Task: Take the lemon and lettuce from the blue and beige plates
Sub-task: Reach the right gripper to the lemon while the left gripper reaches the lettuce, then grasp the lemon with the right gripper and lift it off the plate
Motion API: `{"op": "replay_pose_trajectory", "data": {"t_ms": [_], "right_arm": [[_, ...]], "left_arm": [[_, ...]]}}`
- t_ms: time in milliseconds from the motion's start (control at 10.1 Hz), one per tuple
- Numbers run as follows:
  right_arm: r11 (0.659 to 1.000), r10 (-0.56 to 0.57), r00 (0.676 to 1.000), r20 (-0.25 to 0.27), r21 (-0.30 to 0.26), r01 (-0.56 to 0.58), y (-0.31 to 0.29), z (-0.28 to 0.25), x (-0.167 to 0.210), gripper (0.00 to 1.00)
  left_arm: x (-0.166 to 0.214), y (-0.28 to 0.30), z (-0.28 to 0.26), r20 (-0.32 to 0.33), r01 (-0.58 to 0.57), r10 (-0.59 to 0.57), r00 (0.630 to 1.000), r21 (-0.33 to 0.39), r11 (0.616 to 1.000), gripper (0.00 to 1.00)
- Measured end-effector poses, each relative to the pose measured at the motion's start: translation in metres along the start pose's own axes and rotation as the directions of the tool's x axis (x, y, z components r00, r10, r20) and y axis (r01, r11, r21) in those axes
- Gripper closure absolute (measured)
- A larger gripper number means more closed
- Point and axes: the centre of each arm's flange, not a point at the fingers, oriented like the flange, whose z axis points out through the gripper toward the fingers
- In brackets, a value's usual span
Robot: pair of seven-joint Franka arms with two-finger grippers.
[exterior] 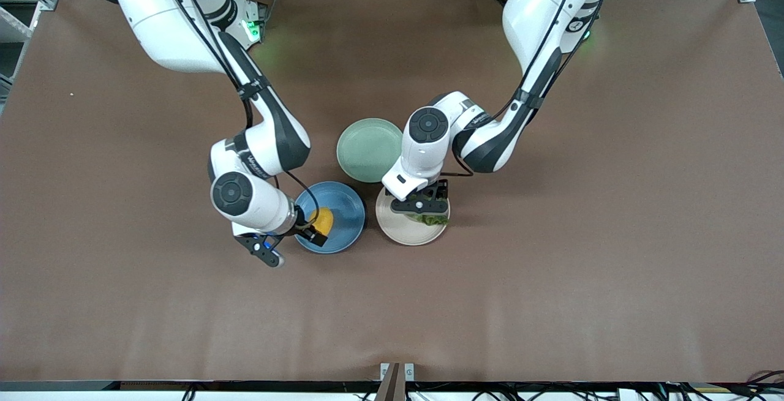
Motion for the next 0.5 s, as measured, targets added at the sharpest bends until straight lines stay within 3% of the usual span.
{"op": "replay_pose_trajectory", "data": {"t_ms": [297,495], "right_arm": [[0.995,-0.087,0.995,-0.052,-0.054,0.084,-0.009,0.032,-0.015,0.0],[0.993,-0.103,0.994,-0.046,-0.07,0.099,-0.01,0.053,-0.021,0.0]], "left_arm": [[0.001,-0.001,0.018,-0.001,-0.045,0.045,0.999,0.015,0.999,0.0],[0.0,-0.005,0.03,0.011,-0.066,0.066,0.998,0.026,0.997,0.0]]}}
